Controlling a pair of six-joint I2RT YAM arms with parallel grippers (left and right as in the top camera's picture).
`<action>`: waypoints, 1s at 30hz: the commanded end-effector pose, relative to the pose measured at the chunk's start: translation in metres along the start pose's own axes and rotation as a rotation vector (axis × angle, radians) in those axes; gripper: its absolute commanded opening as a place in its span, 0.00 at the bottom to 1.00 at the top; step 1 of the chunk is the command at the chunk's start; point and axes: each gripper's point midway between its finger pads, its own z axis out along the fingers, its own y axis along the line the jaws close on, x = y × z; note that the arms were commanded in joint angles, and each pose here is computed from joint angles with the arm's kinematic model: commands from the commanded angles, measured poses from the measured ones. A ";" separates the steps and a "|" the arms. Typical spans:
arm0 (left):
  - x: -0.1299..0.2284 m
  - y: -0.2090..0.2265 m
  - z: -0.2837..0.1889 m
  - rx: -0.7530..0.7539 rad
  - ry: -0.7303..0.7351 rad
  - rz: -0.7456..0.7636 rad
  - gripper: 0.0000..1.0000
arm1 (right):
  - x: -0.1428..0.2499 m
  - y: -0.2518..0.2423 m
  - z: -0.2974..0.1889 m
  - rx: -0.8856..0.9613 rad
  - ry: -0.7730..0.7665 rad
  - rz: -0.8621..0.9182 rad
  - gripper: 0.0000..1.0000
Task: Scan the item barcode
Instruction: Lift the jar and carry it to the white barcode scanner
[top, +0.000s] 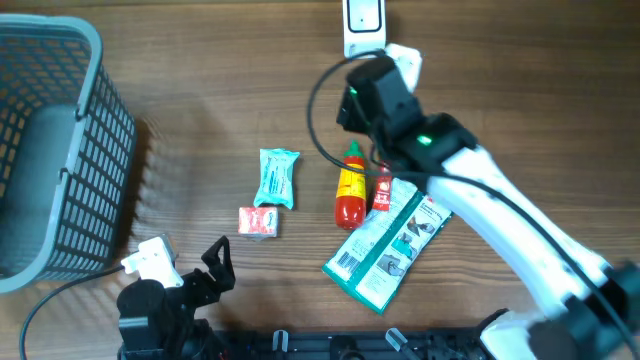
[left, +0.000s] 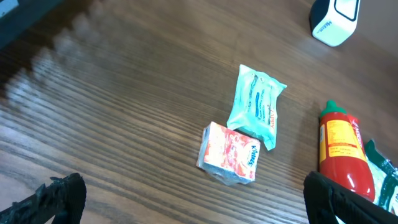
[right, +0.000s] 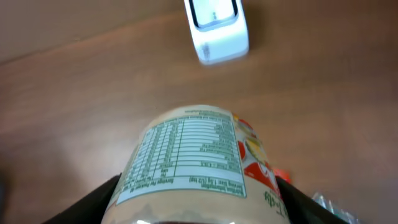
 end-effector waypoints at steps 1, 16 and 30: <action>0.000 -0.003 -0.001 0.018 -0.004 -0.002 1.00 | -0.020 -0.017 0.046 0.152 -0.141 -0.127 0.50; 0.000 -0.003 -0.001 0.018 -0.004 -0.002 1.00 | -0.068 -0.019 0.184 0.016 -0.477 -0.071 0.55; 0.000 -0.003 -0.001 0.018 -0.004 -0.002 1.00 | -0.099 0.016 0.217 -0.079 -0.526 -0.082 0.55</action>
